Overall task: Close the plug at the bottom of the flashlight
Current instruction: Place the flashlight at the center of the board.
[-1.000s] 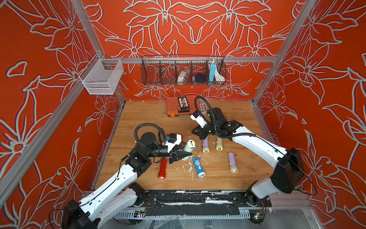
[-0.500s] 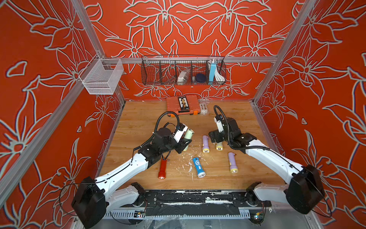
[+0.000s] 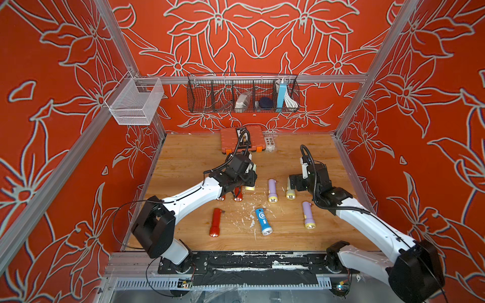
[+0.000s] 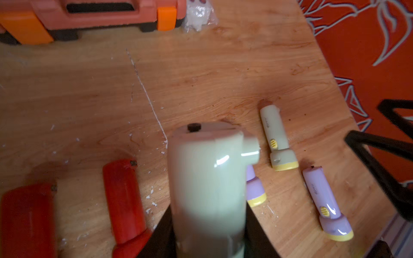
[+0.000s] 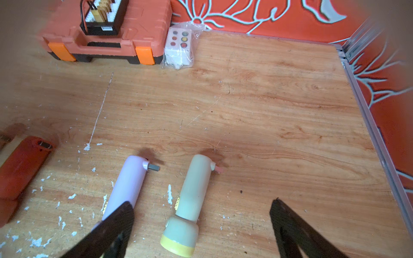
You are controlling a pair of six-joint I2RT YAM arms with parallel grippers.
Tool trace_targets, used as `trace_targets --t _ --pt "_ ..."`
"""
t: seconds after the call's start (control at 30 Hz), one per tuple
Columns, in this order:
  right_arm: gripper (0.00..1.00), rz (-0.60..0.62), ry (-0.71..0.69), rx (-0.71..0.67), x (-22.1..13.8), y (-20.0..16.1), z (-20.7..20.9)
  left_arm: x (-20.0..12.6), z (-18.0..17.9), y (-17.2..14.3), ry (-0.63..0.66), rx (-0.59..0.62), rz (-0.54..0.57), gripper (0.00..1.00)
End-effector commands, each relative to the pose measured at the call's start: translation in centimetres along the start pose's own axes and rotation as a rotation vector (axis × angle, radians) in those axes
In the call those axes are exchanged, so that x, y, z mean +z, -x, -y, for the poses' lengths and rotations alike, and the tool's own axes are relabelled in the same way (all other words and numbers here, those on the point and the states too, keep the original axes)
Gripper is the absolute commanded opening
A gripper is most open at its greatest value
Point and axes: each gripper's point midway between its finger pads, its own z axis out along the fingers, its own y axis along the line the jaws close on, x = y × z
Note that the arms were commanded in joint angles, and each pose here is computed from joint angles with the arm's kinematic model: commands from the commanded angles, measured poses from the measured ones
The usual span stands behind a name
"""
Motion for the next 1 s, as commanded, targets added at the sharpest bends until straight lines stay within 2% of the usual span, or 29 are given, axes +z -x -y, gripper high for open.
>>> trace_targets --t 0.0,0.27,0.53,0.7,0.97 --pt "0.98 0.04 -0.016 0.047 -0.3 0.6 0.6 0.9 -1.0 -1.3 0.091 -0.07 -0.08 0.0" --pt "0.98 0.031 0.001 0.06 -0.1 0.4 0.5 4.7 -1.3 -4.1 0.15 -0.078 -0.217 0.0" --pt "0.98 0.033 0.008 0.07 -0.2 0.5 0.4 7.7 -1.2 -4.9 0.183 -0.075 -0.301 0.03" --pt "0.98 0.032 0.008 0.072 -0.2 0.4 0.4 8.7 -1.5 -5.5 0.211 -0.07 -0.353 0.09" --pt "0.98 0.047 0.014 0.089 -0.7 0.8 0.5 9.5 -1.7 -6.3 0.226 -0.081 -0.385 0.12"
